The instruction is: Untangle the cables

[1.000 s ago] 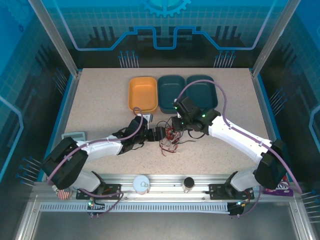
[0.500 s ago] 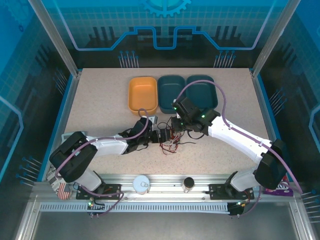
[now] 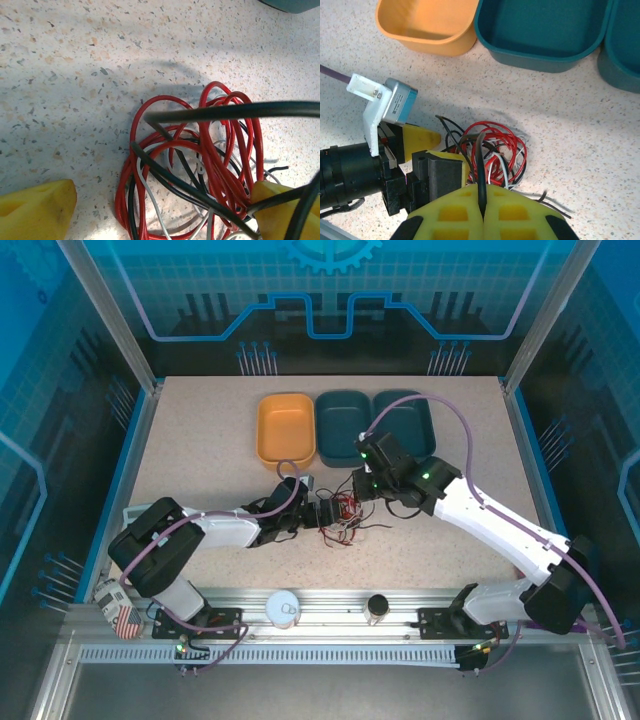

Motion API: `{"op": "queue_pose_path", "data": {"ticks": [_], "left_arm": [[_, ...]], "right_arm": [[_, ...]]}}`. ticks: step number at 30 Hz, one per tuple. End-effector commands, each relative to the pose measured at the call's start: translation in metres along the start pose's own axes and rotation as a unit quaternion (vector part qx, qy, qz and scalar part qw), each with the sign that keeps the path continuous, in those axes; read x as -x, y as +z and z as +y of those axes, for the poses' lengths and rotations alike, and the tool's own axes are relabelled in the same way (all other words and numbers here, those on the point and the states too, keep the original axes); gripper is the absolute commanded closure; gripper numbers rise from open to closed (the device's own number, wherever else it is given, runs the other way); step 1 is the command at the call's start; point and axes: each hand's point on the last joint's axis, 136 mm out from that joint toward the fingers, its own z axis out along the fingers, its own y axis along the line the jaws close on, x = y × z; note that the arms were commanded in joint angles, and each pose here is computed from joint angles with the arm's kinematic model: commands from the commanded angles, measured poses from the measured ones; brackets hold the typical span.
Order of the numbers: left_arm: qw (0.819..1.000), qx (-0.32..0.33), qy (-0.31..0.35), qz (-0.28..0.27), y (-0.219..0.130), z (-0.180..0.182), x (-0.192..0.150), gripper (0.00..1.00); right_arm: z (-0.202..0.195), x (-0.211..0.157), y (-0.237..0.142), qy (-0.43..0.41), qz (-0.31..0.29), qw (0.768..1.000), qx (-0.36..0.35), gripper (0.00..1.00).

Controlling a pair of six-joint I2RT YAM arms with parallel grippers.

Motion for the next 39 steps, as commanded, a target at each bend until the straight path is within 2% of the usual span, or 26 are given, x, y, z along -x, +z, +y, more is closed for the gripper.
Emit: {"op": "queue_pose_path", "data": {"ticks": [1, 15, 39], "left_arm": [[1.0, 0.026, -0.007, 0.008, 0.004, 0.009, -0.004, 0.09], [0.999, 0.031, -0.012, 0.011, 0.003, 0.013, -0.006, 0.1], [0.999, 0.03, -0.016, 0.004, -0.001, 0.013, -0.005, 0.09]], "right_arm": [[-0.001, 0.014, -0.024, -0.009, -0.029, 1.0, -0.008, 1.0], [-0.017, 0.042, -0.065, -0.034, -0.069, 0.996, -0.049, 1.0], [-0.028, 0.096, -0.164, -0.042, -0.192, 0.98, -0.039, 1.0]]}}
